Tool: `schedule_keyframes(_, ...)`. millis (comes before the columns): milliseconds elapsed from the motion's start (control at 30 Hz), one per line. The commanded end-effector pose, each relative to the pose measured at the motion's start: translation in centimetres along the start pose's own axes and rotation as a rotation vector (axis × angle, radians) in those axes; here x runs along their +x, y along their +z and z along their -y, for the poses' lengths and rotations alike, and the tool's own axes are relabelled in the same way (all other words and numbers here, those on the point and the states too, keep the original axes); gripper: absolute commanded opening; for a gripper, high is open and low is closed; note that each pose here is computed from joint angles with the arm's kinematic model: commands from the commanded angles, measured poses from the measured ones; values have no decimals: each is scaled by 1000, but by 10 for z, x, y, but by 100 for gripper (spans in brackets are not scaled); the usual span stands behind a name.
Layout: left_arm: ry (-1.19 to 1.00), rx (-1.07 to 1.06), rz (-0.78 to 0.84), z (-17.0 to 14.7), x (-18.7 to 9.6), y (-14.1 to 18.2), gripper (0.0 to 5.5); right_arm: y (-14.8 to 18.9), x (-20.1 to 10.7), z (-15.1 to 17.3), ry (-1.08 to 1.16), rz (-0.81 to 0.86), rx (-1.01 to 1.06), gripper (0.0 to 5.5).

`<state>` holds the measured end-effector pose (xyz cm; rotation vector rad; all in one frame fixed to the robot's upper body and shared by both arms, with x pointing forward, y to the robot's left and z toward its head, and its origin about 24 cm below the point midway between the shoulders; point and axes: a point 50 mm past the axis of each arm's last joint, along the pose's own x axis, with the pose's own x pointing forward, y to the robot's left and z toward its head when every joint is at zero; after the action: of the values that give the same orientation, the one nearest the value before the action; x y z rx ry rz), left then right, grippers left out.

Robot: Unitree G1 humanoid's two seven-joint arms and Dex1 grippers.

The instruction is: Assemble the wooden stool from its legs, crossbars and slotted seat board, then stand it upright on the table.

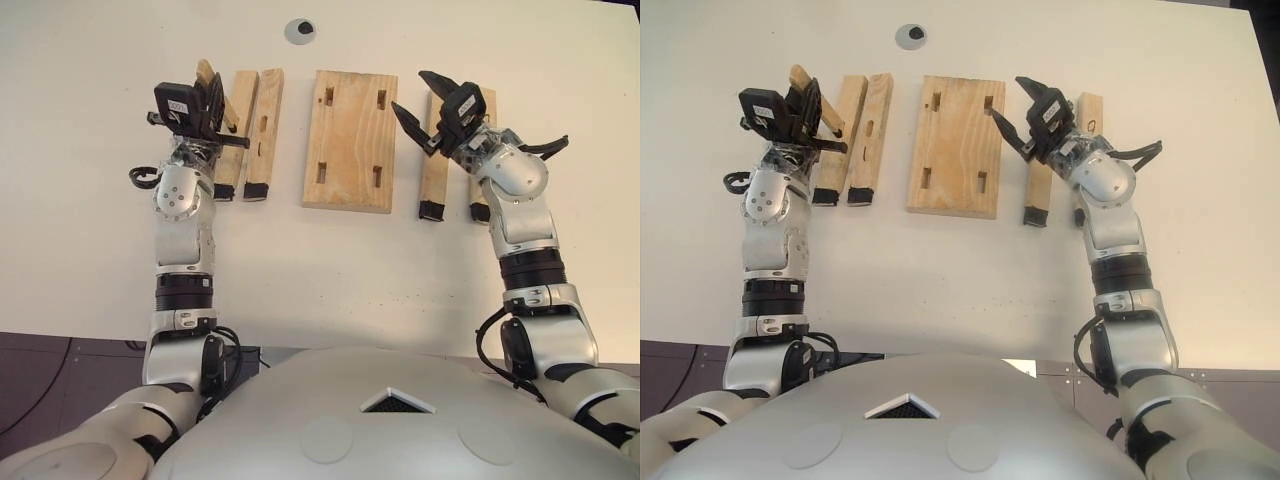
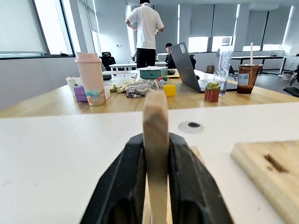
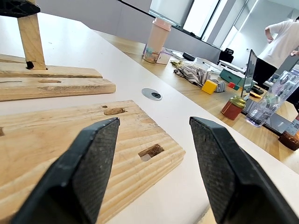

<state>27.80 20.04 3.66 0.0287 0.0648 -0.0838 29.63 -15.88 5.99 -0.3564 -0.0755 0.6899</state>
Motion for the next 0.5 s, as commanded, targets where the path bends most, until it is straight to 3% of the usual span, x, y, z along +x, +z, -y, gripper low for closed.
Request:
schedule_keyframes(33, 25, -31, -48, -15, -14, 9, 124, 2, 0, -2, 2, 6, -20, 277)
schedule_keyframes(200, -19, -22, -167, -26, -39, 27, 200, -1, -8, -3, -21, -5, -21, 277)
schedule_keyframes(400, -54, -37, -352, -26, -51, 12, 288, -2, -9, -8, -12, -11, -17, 277)
schedule_keyframes(500, -82, -46, -396, -24, -53, 7, 295, -1, -9, -8, -6, -14, -19, 277)
